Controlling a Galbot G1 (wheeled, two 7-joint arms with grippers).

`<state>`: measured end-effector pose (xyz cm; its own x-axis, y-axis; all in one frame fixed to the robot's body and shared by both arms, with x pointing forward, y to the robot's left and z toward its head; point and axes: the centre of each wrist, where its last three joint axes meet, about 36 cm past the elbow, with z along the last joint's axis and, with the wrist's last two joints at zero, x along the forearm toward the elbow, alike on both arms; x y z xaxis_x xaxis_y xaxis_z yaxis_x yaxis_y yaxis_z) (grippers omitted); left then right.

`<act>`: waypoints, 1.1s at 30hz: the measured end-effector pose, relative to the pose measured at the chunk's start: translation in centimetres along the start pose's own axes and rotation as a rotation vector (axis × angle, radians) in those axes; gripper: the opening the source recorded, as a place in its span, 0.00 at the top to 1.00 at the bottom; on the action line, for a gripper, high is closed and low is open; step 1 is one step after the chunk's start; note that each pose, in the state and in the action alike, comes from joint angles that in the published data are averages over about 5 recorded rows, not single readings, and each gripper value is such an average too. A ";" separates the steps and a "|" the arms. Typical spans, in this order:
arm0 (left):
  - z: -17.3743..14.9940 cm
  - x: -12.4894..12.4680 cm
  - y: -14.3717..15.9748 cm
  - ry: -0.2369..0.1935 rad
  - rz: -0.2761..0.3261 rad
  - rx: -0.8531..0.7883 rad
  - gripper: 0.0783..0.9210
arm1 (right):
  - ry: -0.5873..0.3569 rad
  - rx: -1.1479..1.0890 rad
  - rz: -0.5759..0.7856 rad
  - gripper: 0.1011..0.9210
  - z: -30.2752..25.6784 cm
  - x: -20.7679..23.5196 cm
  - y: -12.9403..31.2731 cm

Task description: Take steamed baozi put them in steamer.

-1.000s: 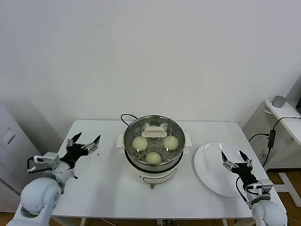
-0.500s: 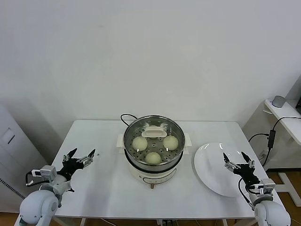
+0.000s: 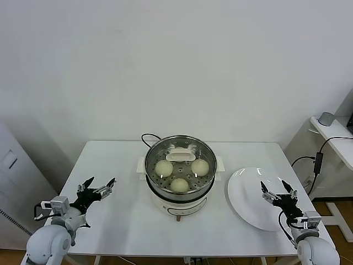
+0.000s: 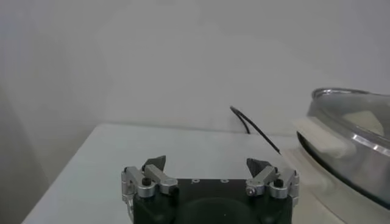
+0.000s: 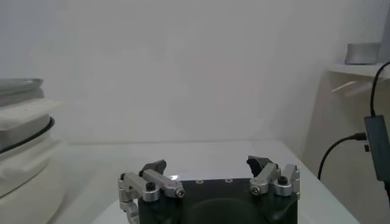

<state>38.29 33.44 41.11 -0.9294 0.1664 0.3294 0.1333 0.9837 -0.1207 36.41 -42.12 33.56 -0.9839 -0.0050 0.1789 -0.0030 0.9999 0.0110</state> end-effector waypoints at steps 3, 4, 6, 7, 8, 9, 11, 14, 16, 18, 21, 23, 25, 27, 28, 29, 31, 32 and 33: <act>0.1 0.1 -0.1 0.003 0.004 0.005 0.12 | 0.002 -0.002 -0.002 0.12 0.0 -0.1 0.1; 0.1 0.1 -0.1 0.004 0.005 0.006 0.12 | 0.002 -0.002 -0.003 0.12 0.1 -0.1 0.2; 0.2 0.1 -0.2 0.005 0.007 0.008 0.12 | 0.003 -0.004 -0.004 0.12 0.1 -0.2 0.3; 0.2 0.1 -0.2 0.005 0.008 0.009 0.12 | 0.004 -0.005 -0.005 0.12 0.1 -0.2 0.3; 0.2 0.1 -0.2 0.006 0.008 0.010 0.12 | 0.004 -0.006 -0.006 0.12 0.2 -0.3 0.4; 0.2 0.1 -0.2 0.006 0.009 0.012 0.12 | 0.005 -0.007 -0.006 0.12 0.2 -0.3 0.4; 0.2 0.2 -0.3 0.006 0.010 0.014 0.12 | 0.006 -0.010 -0.006 0.12 0.3 -0.3 0.5; 0.3 0.3 -0.3 0.007 0.012 0.016 0.12 | 0.007 -0.012 -0.006 0.12 0.3 -0.4 0.6; 0.3 0.3 -0.4 0.008 0.013 0.018 0.12 | 0.008 -0.012 -0.005 0.12 0.3 -0.4 0.6; 0.3 0.4 -0.5 0.009 0.014 0.020 0.12 | 0.009 -0.012 -0.003 0.12 0.2 -0.4 0.6; 0.3 0.4 -0.5 0.011 0.014 0.023 0.12 | 0.009 -0.010 0.001 0.12 0.2 -0.4 0.5; 0.3 0.4 -0.5 0.011 0.014 0.027 0.12 | 0.010 -0.010 0.003 0.12 0.1 -0.4 0.4; 0.3 0.4 -0.6 0.010 0.014 0.031 0.12 | 0.011 -0.010 0.005 0.12 0.2 -0.3 0.4; 0.3 0.4 -0.7 0.009 0.016 0.033 0.12 | 0.012 -0.010 0.007 0.12 0.2 -0.2 0.3; 0.3 0.5 -0.8 0.008 0.016 0.034 0.12 | 0.013 -0.010 0.008 0.12 0.2 -0.2 0.3; 0.3 0.5 -0.8 0.007 0.017 0.034 0.12 | 0.013 -0.010 0.009 0.12 0.3 -0.1 0.2; 0.2 0.6 -0.9 0.006 0.019 0.035 0.12 | 0.014 -0.009 0.012 0.12 0.3 0.0 0.2; 0.2 0.6 -0.9 0.006 0.019 0.035 0.12 | 0.014 -0.009 0.013 0.12 0.3 0.0 0.1; 0.2 0.6 -1.0 0.006 0.020 0.035 0.12 | 0.014 -0.009 0.013 0.12 0.3 0.0 0.1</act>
